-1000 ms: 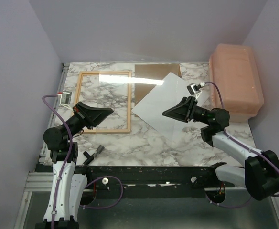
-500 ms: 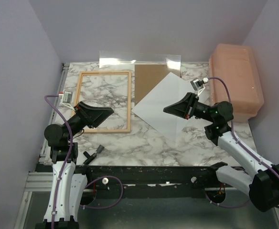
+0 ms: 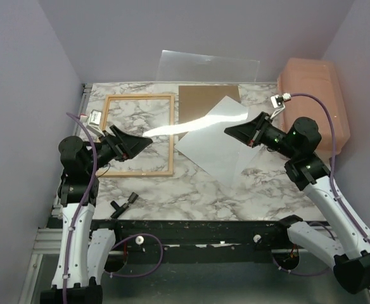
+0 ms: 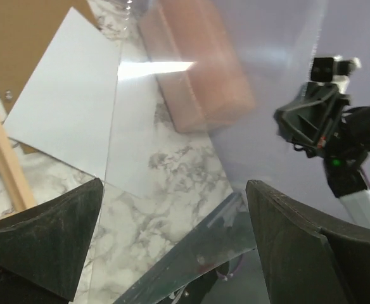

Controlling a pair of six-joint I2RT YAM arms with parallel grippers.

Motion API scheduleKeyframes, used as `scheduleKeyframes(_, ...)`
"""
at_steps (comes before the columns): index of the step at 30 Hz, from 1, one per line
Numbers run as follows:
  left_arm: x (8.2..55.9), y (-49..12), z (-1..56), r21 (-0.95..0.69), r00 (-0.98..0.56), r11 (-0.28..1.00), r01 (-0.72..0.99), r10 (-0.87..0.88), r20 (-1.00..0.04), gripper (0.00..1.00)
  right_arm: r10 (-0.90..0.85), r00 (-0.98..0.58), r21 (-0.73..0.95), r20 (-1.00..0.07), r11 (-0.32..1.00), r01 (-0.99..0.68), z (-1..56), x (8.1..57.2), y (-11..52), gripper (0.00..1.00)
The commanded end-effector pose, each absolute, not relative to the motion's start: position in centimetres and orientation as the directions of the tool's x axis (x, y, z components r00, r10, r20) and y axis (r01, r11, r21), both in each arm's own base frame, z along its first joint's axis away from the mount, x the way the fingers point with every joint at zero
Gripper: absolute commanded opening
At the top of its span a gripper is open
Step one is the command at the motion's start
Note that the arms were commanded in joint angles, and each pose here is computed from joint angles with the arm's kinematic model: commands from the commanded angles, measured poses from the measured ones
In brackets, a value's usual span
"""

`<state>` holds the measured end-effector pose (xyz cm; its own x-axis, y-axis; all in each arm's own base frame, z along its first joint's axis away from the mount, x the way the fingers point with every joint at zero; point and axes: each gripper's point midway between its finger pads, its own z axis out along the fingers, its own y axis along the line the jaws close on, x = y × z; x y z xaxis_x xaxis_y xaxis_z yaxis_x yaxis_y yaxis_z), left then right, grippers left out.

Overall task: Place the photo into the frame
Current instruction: Move the photo frame to the center of the board.

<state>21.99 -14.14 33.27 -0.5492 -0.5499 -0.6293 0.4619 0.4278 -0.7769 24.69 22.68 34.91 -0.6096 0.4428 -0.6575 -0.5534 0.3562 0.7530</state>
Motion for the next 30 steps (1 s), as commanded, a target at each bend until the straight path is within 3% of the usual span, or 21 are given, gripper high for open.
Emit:
scheduleKeyframes(1, 23.2, -13.0, 27.3, -0.770, -0.662, 0.571, 0.285, -0.464, -0.589, 0.99, 0.462, -0.531, 0.699, -0.710, 0.558, -0.448, 33.9, 26.3, 19.9, 0.01)
scheduleKeyframes(9, 24.4, -13.9, 20.5, -0.747, -0.834, 0.653, 0.127, -0.337, -0.437, 0.99, 0.474, -0.488, 0.662, -0.733, 0.665, -0.347, 33.0, 27.0, 17.7, 0.01)
scheduleKeyframes(20, 26.4, -17.1, 12.6, -0.453, -0.936, 0.890, 0.048, -0.118, -0.332, 0.98, 0.455, -0.469, 0.605, -0.757, 0.759, -0.240, 31.4, 26.3, 15.0, 0.01)
scheduleKeyframes(27, 28.4, -19.0, 9.0, -0.289, -0.950, 0.954, 0.076, -0.018, -0.310, 0.85, 0.455, -0.486, 0.611, -0.747, 0.757, -0.231, 30.7, 25.9, 15.0, 0.01)
scheduleKeyframes(30, 29.1, -19.3, 7.6, -0.238, -0.954, 0.967, 0.085, 0.010, -0.299, 0.75, 0.449, -0.492, 0.610, -0.745, 0.758, -0.232, 30.6, 25.8, 15.0, 0.01)
